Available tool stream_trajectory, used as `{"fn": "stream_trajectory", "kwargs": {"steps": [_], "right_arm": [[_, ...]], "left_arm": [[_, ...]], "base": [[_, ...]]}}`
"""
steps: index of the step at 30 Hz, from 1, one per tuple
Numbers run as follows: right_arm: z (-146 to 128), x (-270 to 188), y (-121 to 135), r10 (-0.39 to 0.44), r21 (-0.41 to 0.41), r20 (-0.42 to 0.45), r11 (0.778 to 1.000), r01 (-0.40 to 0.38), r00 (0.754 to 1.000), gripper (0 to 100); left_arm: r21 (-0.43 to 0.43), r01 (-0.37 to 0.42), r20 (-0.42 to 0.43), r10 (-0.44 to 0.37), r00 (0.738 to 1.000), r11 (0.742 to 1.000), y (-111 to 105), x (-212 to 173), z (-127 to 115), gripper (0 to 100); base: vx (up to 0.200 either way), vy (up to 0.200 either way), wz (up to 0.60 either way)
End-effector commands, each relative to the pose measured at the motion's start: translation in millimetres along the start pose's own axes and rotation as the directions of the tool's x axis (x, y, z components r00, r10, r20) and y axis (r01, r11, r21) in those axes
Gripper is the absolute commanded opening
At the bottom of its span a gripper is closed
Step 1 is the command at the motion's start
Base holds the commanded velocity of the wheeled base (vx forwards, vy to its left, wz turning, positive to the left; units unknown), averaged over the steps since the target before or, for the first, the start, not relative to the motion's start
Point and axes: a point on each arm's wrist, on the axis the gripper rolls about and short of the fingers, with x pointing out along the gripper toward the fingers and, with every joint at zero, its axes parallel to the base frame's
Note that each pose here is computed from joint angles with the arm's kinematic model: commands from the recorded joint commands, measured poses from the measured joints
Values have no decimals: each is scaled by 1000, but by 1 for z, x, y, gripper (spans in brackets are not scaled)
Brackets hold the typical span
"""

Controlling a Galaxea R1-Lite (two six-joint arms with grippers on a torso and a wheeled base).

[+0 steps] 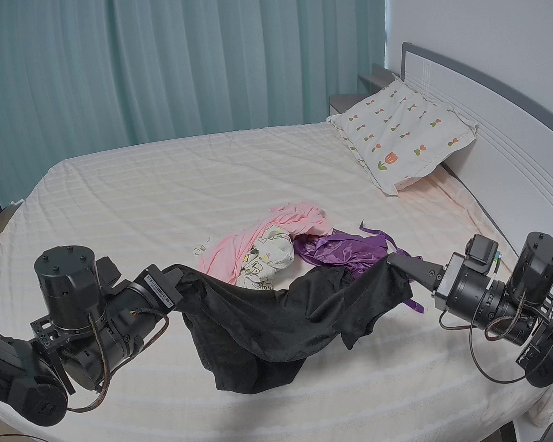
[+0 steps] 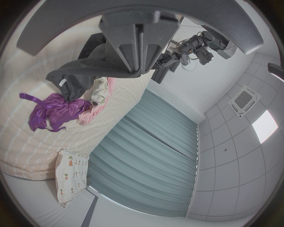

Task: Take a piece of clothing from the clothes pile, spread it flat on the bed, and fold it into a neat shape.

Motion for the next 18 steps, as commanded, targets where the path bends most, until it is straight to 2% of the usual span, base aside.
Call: {"fn": "stream_trajectory", "kwargs": {"steps": [1, 4, 8, 14, 18], "right_arm": [[-12, 2, -3, -12, 9, -41, 1000, 12, 999, 0], [-12, -2, -3, -17, 9, -42, 1000, 18, 999, 0], [-12, -4, -3, -24, 7, -36, 1000, 25, 999, 0], [-13, -4, -3, -30, 8, -36, 1000, 30, 999, 0], [-13, -4, -3, -31, 9, -37, 999, 31, 999, 0]], "left_arm": [[-40, -19, -10, 19, 1000, 999, 6, -2, -3, 0], [-79, -20, -21, 19, 1000, 997, 7, -3, -4, 0], [-80, -41, -48, 37, 998, 996, 12, 0, -10, 0], [-62, -59, -81, 54, 995, 996, 16, 0, -19, 0], [-68, -55, -73, 50, 996, 996, 15, 1, -17, 0]], "base": [[0, 0, 0], [-133, 0, 0], [-200, 0, 0], [0, 0, 0], [0, 0, 0]]}}
